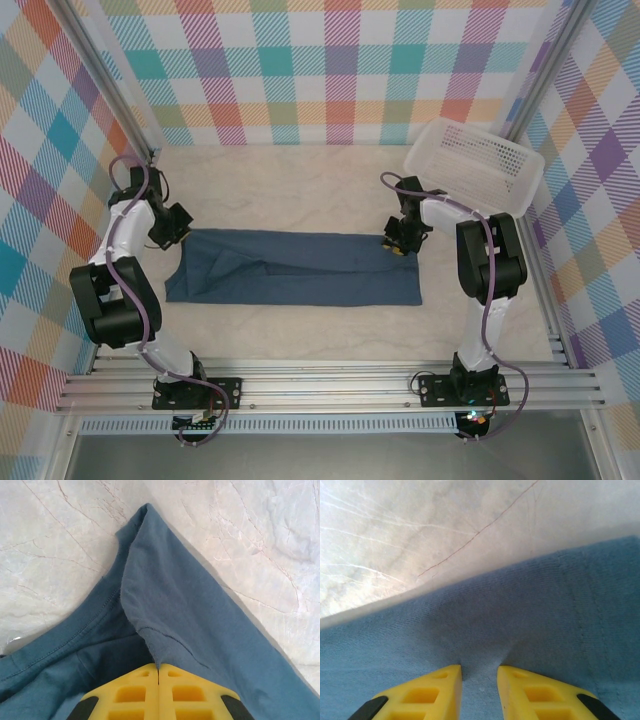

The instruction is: Fold and stack the t-shirts

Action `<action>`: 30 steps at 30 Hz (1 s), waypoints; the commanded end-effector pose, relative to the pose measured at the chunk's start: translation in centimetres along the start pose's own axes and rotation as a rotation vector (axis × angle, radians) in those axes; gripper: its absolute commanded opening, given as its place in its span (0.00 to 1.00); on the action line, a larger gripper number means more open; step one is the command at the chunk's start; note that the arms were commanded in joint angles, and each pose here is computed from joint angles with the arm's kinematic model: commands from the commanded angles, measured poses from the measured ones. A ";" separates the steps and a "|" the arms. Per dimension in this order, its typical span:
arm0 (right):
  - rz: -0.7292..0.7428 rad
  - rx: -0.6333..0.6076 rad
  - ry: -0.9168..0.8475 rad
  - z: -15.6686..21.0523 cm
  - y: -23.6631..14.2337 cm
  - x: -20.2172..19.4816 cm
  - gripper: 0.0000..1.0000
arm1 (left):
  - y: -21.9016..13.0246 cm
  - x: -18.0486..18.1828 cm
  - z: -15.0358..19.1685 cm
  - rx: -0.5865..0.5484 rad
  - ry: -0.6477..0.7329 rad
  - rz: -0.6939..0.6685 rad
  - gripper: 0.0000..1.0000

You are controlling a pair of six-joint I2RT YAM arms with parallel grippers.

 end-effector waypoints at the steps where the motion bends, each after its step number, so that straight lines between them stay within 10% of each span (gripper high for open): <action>1: 0.098 0.090 0.013 2.0 2.1 -2.5 0.27 | 0.7 0.7 1.2 0.041 0.031 -0.044 0.00; 9: 0.102 0.083 0.010 1.8 1.8 -2.4 0.30 | 2.8 4.0 3.6 0.089 0.059 -0.180 0.00; 20: 0.089 -0.012 -0.050 1.1 -2.0 -1.1 0.34 | 0.6 7.7 4.7 0.010 0.065 -0.437 0.30; 30: 0.050 -0.055 -0.082 1.1 -3.8 -0.2 0.35 | -0.5 -1.8 6.4 0.010 0.045 -0.032 0.29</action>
Point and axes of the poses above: each hand's point on the last joint's axis, 136 mm out from that joint toward the fingers, its own y axis out along the fingers, its own x axis along the line the jaws close on, z = x × y, the point moved 3 cm from there along -y, back along the fingers
